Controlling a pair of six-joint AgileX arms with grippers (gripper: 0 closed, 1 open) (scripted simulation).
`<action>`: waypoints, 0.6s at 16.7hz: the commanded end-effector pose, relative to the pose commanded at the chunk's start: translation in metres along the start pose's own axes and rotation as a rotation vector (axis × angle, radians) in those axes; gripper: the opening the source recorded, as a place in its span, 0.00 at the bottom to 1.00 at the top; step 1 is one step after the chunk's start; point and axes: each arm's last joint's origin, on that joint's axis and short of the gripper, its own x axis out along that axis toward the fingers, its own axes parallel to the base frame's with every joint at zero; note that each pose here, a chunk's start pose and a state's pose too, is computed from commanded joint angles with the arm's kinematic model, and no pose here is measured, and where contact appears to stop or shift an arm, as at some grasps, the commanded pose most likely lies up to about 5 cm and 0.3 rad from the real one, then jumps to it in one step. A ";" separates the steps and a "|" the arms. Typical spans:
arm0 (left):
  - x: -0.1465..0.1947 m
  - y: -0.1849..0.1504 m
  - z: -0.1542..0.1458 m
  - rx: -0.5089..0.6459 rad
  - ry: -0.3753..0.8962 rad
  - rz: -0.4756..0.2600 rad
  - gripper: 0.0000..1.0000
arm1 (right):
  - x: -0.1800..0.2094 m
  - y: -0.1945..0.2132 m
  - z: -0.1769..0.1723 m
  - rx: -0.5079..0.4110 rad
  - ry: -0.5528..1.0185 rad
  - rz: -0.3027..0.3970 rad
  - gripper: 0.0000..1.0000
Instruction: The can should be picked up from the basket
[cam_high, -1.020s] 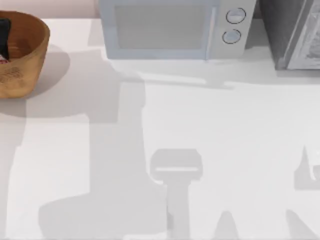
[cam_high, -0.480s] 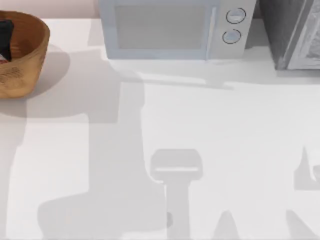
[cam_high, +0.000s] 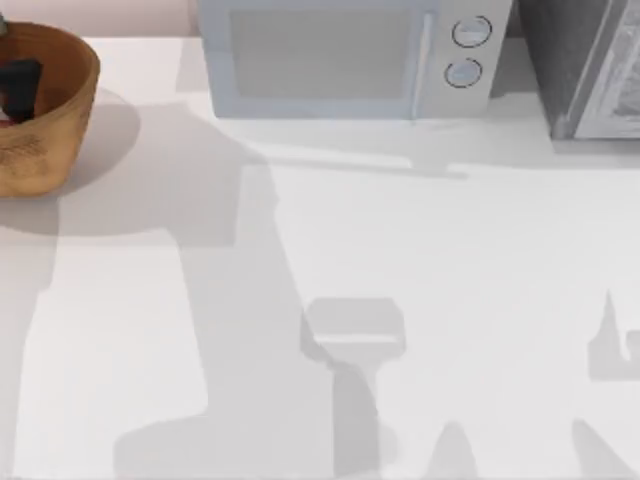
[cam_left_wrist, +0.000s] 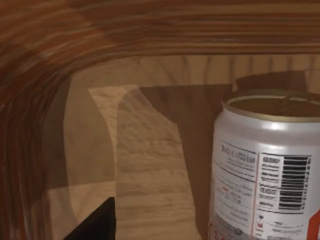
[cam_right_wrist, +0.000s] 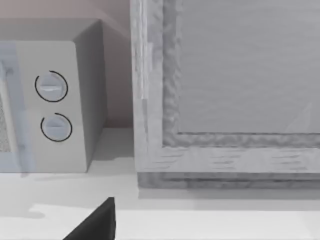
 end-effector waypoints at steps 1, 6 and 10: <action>0.006 0.000 -0.001 0.000 -0.001 0.000 1.00 | 0.000 0.000 0.000 0.000 0.000 0.000 1.00; 0.014 -0.001 -0.001 0.001 -0.009 0.002 1.00 | 0.000 0.000 0.000 0.000 0.000 0.000 1.00; 0.014 -0.001 -0.001 0.001 -0.009 0.002 0.85 | 0.000 0.000 0.000 0.000 0.000 0.000 1.00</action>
